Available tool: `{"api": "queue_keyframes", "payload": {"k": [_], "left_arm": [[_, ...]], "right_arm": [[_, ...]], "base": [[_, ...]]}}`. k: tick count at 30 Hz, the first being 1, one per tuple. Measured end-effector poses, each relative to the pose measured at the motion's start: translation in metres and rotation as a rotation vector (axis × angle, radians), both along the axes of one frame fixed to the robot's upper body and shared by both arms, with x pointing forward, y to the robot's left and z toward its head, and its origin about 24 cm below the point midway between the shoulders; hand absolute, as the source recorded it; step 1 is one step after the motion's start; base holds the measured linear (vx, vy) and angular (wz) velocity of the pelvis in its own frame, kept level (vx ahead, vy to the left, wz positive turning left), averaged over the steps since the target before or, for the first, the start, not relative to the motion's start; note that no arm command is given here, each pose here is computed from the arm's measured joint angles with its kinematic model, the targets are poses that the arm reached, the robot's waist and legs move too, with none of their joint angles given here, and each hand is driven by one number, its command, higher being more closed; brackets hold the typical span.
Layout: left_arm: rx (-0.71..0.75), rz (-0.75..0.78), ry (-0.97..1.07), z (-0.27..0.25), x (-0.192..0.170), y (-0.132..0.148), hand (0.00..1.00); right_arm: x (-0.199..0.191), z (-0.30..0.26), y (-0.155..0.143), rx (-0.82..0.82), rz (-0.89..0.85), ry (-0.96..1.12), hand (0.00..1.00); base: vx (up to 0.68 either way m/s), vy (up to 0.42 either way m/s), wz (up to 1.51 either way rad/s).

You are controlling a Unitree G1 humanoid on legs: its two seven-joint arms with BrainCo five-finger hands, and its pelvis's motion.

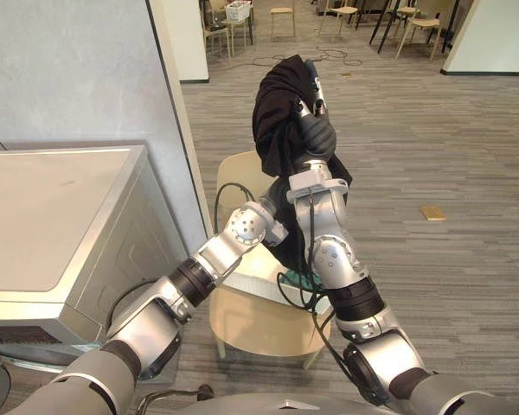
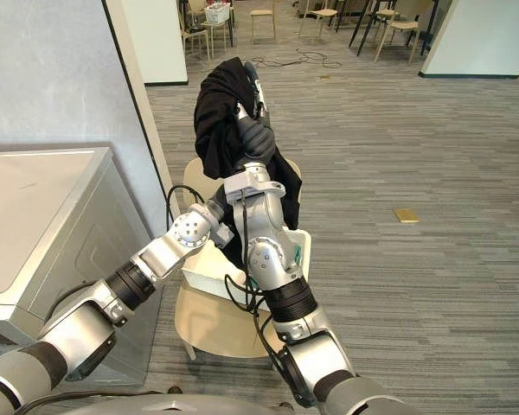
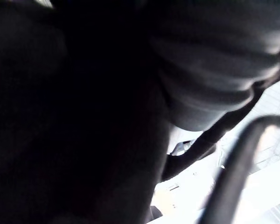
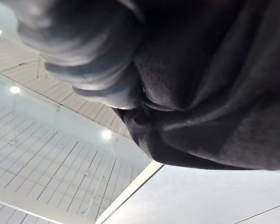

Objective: Pick up the laundry basket with both hands and put the clothes into the washing machine.

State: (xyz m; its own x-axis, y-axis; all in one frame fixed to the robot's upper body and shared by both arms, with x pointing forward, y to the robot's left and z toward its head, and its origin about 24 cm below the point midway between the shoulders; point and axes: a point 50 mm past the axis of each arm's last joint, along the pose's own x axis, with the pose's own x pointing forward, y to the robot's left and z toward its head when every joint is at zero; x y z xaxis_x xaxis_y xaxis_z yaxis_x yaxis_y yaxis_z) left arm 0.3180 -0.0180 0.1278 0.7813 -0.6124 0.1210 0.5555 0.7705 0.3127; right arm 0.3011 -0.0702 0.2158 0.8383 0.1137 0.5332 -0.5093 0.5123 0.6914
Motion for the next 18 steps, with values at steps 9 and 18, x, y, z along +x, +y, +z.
{"api": "queue_keyframes", "payload": {"k": [9, 18], "left_arm": [[-0.127, 0.022, 0.041, 0.008, -0.002, 0.001, 1.0], [-0.372, 0.274, 0.209, -0.015, 0.006, 0.068, 1.0]], "right_arm": [[-0.004, -0.01, 0.0, 0.02, 0.001, 0.026, 1.0], [-0.045, -0.089, -0.044, -0.081, -0.06, 0.22, 0.0]], "base": [[-0.01, 0.0, 0.01], [0.0, -0.002, -0.01]]}}
